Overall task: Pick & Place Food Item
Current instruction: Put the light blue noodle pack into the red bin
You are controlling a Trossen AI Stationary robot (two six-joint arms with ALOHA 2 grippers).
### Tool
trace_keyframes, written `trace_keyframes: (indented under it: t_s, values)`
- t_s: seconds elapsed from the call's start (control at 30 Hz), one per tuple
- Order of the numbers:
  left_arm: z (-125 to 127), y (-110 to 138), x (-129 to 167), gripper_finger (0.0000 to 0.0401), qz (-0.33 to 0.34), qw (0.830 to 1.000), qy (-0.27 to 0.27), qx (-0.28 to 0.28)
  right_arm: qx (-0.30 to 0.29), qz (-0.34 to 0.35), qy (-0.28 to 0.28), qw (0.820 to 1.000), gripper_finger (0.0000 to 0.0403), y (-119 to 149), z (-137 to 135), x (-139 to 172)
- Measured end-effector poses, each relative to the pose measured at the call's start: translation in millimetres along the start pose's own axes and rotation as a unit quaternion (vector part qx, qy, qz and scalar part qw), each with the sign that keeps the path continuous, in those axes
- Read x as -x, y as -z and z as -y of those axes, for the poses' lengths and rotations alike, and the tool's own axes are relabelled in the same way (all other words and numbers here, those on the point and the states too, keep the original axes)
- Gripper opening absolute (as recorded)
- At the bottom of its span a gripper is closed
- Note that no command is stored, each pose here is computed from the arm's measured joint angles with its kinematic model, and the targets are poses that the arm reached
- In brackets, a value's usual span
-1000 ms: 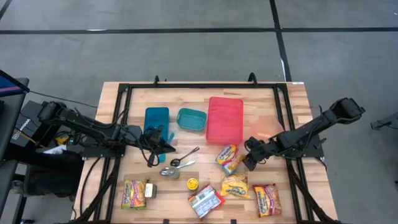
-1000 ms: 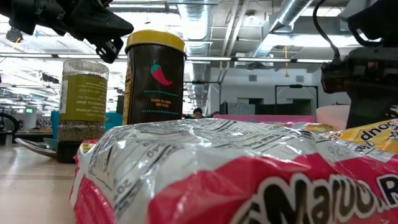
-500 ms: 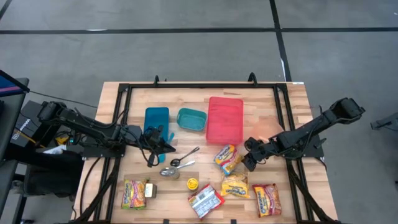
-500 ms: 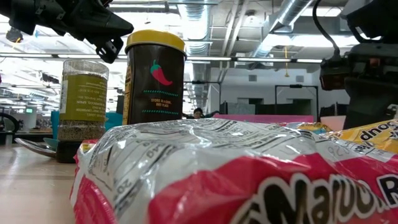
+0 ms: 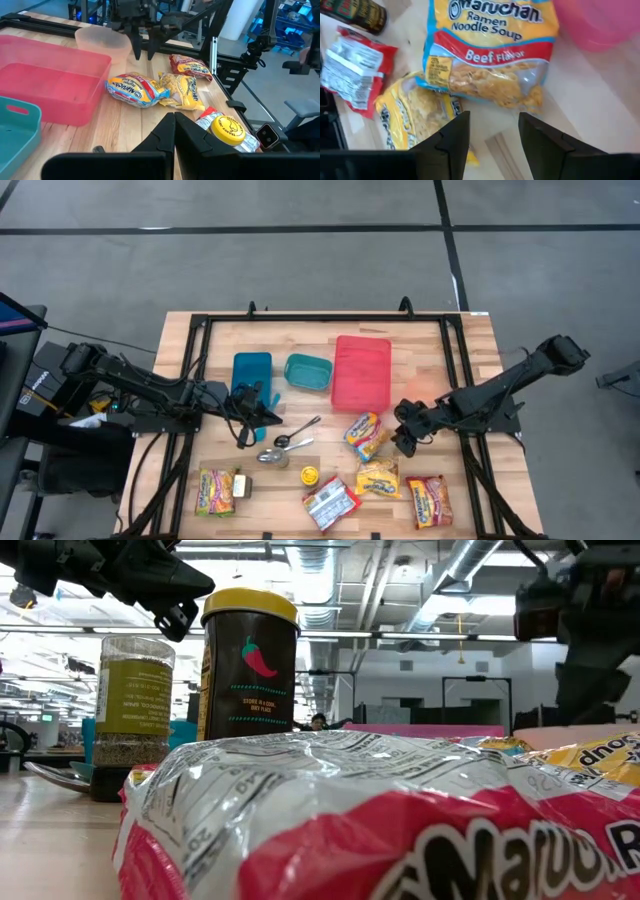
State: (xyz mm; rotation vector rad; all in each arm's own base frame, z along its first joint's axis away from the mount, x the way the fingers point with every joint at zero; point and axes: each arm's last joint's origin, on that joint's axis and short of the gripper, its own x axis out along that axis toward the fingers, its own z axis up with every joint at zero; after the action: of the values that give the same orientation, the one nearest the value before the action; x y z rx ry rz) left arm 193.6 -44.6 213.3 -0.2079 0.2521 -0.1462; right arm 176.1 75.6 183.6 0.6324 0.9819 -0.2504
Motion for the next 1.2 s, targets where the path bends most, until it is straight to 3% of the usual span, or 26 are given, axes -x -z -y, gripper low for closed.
trace_keyframes:
  t_s: [0.13,0.43,0.63,0.77,1.2]
  values:
    - [0.0,0.1,0.0,0.0,0.0,1.0,0.001,0.0,0.001,-0.038,0.023,0.999,0.0133,5.1,-3.7,8.2]
    - [0.1,0.1,0.0,0.0,-0.001,1.0,0.001,0.0,-0.003,-0.093,0.032,0.995,0.0008,32.8,-12.7,11.2]
    - [0.0,0.1,0.0,0.0,0.0,1.0,0.001,0.0,-0.04,-0.122,0.106,0.986,0.0009,52.0,-3.7,18.6]
    - [-0.1,0.0,0.0,0.0,0.0,1.0,-0.001,0.0,-0.048,-0.103,0.158,0.981,0.0004,56.4,4.3,22.4]
    - [0.0,0.0,0.0,0.0,0.0,1.0,-0.001,0.0,-0.084,-0.096,0.241,0.962,0.0003,39.7,23.6,22.3]
